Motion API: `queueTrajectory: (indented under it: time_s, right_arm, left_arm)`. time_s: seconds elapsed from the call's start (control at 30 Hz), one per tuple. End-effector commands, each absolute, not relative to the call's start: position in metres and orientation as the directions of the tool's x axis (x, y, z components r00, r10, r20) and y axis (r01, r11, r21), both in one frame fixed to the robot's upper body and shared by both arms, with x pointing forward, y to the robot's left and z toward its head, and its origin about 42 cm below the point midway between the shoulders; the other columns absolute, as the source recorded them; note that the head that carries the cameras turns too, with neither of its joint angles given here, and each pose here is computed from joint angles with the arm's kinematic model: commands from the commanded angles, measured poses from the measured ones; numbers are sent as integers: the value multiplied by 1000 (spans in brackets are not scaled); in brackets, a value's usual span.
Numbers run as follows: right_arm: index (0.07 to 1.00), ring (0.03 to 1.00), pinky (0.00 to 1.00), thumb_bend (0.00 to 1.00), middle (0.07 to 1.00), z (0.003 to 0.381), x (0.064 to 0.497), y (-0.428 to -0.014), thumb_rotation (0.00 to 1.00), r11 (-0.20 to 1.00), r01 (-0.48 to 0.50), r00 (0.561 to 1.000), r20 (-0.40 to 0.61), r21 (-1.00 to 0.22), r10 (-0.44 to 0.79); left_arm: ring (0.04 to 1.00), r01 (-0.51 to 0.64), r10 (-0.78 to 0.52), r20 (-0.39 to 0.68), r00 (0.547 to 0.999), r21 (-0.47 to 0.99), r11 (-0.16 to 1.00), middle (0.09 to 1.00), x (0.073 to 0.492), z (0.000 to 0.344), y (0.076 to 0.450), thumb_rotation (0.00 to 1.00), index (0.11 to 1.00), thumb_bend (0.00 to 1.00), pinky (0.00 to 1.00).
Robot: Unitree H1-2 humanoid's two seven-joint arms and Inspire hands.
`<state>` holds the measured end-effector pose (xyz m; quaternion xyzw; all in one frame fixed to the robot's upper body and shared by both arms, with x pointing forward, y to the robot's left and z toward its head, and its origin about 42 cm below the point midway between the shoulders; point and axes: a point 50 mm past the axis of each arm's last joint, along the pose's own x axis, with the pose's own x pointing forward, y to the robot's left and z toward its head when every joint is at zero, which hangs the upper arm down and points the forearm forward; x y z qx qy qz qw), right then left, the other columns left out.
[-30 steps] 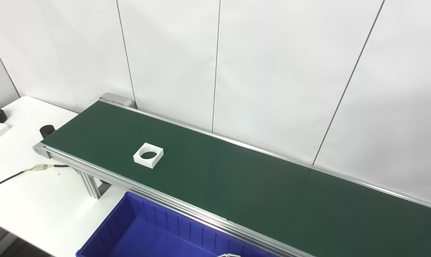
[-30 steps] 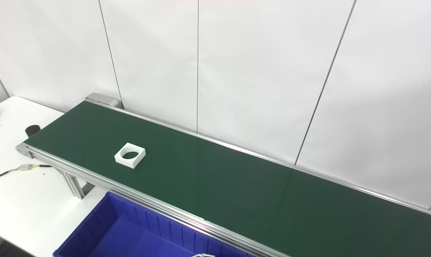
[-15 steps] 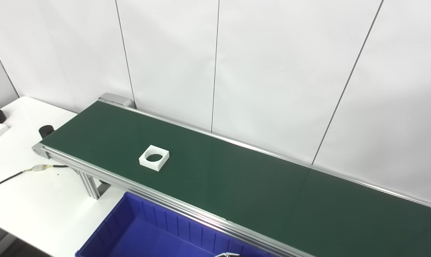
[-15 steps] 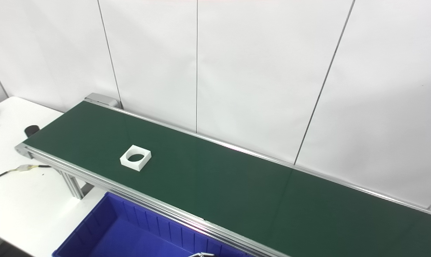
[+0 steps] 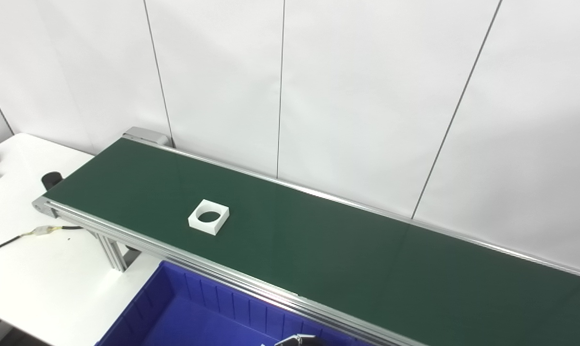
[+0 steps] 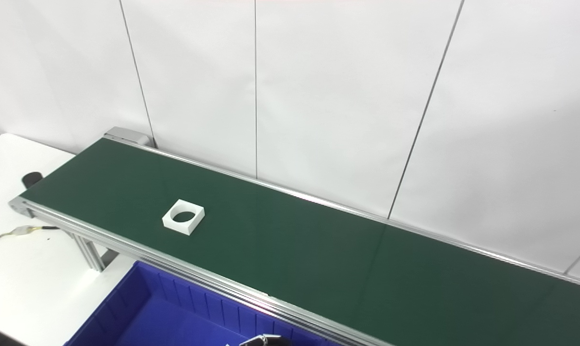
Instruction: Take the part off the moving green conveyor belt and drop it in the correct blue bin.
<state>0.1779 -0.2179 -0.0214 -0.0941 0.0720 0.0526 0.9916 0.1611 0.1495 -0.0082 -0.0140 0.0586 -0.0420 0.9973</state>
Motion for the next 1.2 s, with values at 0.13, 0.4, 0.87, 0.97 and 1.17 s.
queueTrajectory:
  time_s: [0.13,0.4,0.87,0.97,1.17]
  right_arm:
    - [796,728,650,677,791,-7,188,-210,0,980,-106,994,-50,-167,99]
    - [803,744,665,684,801,-8,186,-207,0,980,-109,993,-55,-169,101]
    - [782,722,635,714,784,-8,184,-201,0,977,-107,994,-50,-184,100]
    - [777,717,629,726,778,-7,183,-200,0,976,-101,995,-45,-193,95]
    - [768,709,616,746,771,-8,183,-200,0,977,-98,995,-48,-187,91]
  left_arm:
    - [721,86,-87,-53,995,-25,996,726,166,0,152,0,687,739,737]
    - [739,83,-85,-60,995,-36,996,737,165,2,155,0,700,703,766]
    - [762,89,-92,-67,994,-48,995,760,159,0,163,0,726,612,789]
    - [763,85,-88,-70,994,-49,995,761,159,0,166,0,728,598,789]
    - [755,85,-88,-65,994,-47,995,760,159,-1,168,0,723,556,782]
